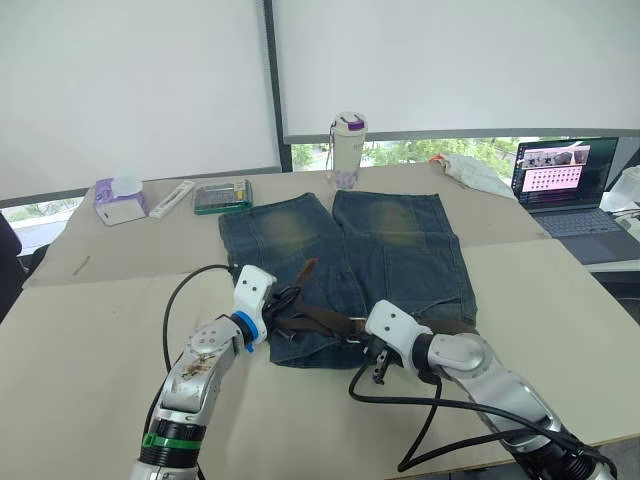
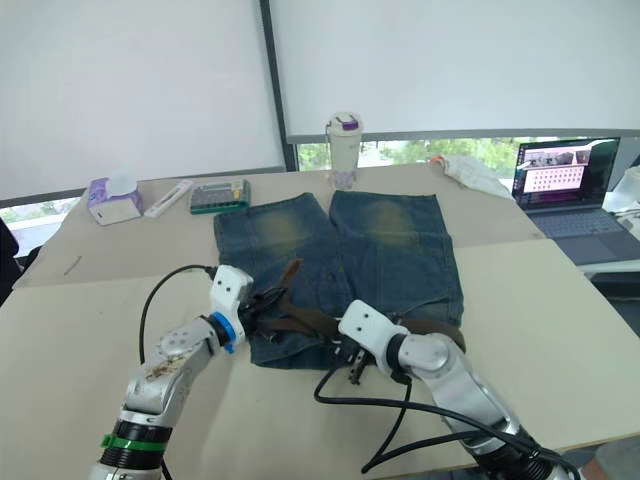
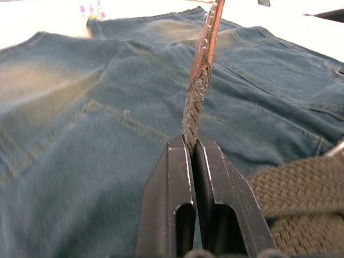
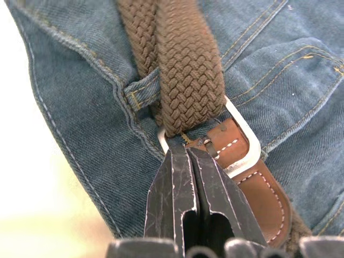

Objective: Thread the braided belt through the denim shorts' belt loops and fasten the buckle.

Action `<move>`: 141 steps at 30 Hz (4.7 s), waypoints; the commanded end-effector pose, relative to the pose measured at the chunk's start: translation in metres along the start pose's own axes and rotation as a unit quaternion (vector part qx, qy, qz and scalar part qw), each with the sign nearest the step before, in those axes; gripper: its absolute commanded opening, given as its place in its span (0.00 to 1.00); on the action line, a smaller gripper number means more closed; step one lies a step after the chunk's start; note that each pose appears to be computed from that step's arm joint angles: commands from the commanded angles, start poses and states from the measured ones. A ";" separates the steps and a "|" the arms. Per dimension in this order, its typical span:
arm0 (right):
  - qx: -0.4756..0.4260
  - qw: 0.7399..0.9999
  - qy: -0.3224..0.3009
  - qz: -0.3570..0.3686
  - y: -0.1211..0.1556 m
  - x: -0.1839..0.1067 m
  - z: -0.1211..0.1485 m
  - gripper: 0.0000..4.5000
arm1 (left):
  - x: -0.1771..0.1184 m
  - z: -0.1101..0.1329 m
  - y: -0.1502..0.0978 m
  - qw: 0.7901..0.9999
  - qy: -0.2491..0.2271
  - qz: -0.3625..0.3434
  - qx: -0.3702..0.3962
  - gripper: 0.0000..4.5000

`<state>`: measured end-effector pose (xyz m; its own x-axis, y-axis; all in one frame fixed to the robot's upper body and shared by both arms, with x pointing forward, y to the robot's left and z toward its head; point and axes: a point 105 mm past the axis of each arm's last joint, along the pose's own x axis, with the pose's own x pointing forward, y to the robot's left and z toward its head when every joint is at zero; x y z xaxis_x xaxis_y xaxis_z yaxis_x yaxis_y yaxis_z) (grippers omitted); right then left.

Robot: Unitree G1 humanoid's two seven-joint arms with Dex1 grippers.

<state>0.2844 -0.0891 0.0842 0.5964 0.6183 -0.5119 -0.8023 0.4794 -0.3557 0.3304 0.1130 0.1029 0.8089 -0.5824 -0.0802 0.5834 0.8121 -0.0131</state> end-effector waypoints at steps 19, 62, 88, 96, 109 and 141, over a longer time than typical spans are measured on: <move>0.089 0.996 0.004 -0.020 -0.015 -0.021 -0.012 0.01 | -0.016 -0.006 0.012 0.996 0.000 0.048 -0.075 0.00; 0.092 0.994 -0.038 -0.040 -0.033 -0.011 0.013 0.01 | -0.011 -0.006 0.005 0.998 0.004 0.025 -0.058 0.00; 0.080 0.997 -0.020 -0.007 -0.023 0.013 0.005 0.01 | -0.019 -0.005 0.035 0.985 -0.022 0.112 -0.132 0.00; 0.081 0.997 -0.001 -0.004 -0.021 0.018 -0.010 0.01 | -0.033 -0.005 0.060 0.970 -0.039 0.172 -0.168 0.00; 0.074 0.996 0.031 0.031 -0.005 0.026 -0.028 0.01 | -0.014 0.030 0.032 0.975 -0.087 0.095 -0.179 0.00; 0.067 0.996 0.030 0.055 0.013 0.034 -0.030 0.00 | 0.072 0.096 -0.104 0.936 -0.048 -0.282 -0.205 0.44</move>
<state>0.3061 -0.0763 0.0770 0.5702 0.6655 -0.4816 -0.8203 0.4923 -0.2911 0.3354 -0.0245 0.1798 0.4061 -0.9082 0.1011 0.8400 0.3274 -0.4328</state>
